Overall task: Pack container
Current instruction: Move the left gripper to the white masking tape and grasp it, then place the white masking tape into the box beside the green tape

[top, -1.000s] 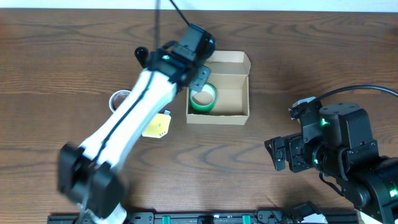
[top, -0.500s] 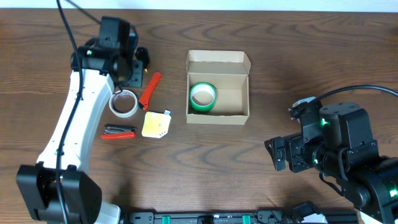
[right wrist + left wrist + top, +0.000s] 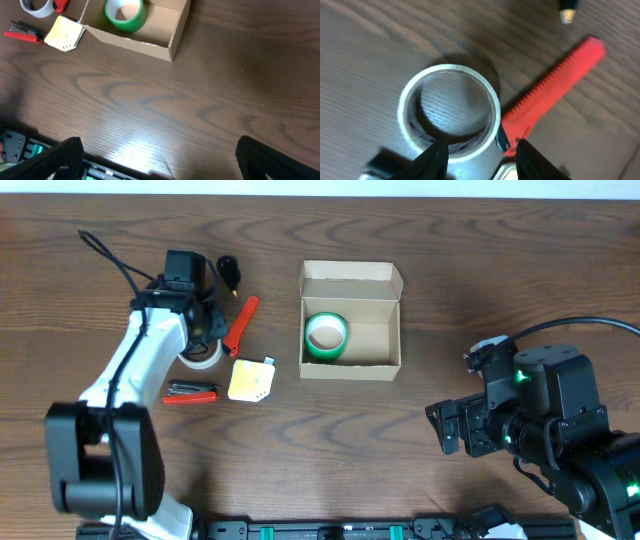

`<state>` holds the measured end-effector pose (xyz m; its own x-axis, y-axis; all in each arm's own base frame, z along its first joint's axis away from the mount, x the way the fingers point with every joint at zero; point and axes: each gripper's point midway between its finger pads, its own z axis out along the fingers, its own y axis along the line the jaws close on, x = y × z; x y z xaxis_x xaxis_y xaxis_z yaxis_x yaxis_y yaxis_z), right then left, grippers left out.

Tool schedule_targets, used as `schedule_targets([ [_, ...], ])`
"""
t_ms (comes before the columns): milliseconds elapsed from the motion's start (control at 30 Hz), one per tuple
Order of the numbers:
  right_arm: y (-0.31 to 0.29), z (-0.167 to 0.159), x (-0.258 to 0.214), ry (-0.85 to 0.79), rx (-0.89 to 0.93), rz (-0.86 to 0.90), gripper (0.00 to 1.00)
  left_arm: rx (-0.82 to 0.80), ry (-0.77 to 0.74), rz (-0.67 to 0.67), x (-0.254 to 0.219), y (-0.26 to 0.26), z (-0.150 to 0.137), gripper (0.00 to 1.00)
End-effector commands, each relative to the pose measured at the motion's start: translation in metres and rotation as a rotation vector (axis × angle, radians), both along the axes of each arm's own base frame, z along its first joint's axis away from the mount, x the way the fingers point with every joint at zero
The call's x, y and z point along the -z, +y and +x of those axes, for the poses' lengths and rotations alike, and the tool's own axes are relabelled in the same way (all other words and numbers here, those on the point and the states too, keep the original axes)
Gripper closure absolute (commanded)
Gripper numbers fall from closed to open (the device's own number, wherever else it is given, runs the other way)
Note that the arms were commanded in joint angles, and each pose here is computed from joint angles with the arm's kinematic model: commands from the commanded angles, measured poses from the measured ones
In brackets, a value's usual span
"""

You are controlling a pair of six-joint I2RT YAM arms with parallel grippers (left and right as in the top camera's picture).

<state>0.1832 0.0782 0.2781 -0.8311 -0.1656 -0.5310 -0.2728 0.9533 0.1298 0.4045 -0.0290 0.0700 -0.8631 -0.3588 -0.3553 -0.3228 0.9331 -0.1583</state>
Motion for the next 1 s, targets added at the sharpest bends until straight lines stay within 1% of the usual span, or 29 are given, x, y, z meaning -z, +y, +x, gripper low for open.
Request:
schedule_targets([
  [0,-0.001,-0.001,0.000,-0.003,-0.005,0.001,0.01,-0.169,0.072,-0.047,0.029,0.003,-0.005,0.55],
  [100,-0.001,-0.001,0.000,-0.003,-0.005,0.001,0.01,-0.216,0.102,-0.059,0.045,0.003,-0.005,0.55],
  [200,-0.001,-0.001,0.000,-0.003,-0.005,0.001,0.01,-0.248,0.098,-0.080,0.051,0.001,-0.001,0.55],
  [467,-0.001,-0.001,0.000,-0.003,-0.005,0.001,0.01,-0.263,0.031,-0.105,0.048,-0.001,0.017,0.54],
  [633,-0.001,-0.001,0.000,-0.003,-0.005,0.001,0.01,-0.281,0.051,-0.116,0.058,-0.002,0.016,0.54],
  [767,-0.001,-0.001,0.000,-0.003,-0.005,0.001,0.01,-0.274,0.069,-0.136,0.068,-0.006,0.016,0.56],
  [833,-0.001,-0.001,0.000,-0.003,-0.005,0.001,0.01,-0.275,0.073,-0.137,0.069,-0.006,0.016,0.59],
  [967,-0.001,-0.001,0.000,-0.003,-0.005,0.001,0.01,-0.274,0.069,-0.137,0.069,-0.006,0.017,0.77],
])
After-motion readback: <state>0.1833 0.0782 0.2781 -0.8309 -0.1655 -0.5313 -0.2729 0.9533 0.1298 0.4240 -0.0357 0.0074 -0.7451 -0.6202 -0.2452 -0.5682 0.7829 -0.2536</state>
